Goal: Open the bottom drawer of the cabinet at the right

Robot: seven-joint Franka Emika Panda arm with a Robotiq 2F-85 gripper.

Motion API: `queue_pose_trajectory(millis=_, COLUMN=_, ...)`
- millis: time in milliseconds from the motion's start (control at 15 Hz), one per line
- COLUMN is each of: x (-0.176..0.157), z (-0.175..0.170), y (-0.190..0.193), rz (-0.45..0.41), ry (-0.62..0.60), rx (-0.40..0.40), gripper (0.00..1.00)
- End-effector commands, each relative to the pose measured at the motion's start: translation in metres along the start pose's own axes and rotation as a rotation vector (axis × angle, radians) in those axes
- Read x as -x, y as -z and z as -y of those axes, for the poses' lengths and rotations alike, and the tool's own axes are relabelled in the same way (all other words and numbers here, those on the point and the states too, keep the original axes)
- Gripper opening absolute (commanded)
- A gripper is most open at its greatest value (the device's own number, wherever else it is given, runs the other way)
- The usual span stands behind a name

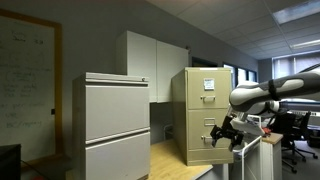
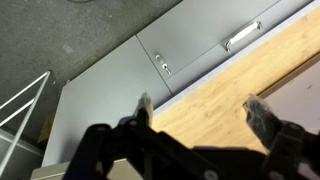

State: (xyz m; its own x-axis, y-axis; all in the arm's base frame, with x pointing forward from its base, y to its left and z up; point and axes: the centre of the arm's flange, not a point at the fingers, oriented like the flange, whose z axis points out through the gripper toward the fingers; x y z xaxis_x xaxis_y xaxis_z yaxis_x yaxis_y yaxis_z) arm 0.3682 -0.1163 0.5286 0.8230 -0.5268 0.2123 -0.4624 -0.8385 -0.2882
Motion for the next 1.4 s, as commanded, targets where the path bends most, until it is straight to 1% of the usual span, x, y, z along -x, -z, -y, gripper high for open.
queue_pose_trajectory(millis=0, x=-0.072, z=-0.025, y=0.031, rz=-0.025, ry=-0.027, rx=0.002, gripper=1.00)
queue_pose_trajectory(millis=200, x=-0.115, z=-0.054, y=0.039, rz=-0.056, ry=-0.078, rx=-0.004, gripper=1.00)
queue_pose_trajectory(millis=467, x=-0.156, z=-0.087, y=0.028, rz=-0.065, ry=-0.161, rx=-0.023, gripper=1.00)
queue_pose_trajectory(millis=600, x=-0.173, z=-0.102, y=0.017, rz=-0.069, ry=-0.216, rx=-0.049, gripper=1.00)
queue_pose_trajectory(millis=1000, x=-0.224, z=-0.142, y=-0.008, rz=-0.101, ry=-0.390, rx=-0.163, gripper=1.00)
queue_pose_trajectory(millis=1133, x=-0.236, z=-0.153, y=-0.014, rz=-0.112, ry=-0.433, rx=-0.192, gripper=1.00)
queue_pose_trajectory(millis=1333, x=-0.252, z=-0.168, y=-0.024, rz=-0.127, ry=-0.499, rx=-0.213, gripper=1.00)
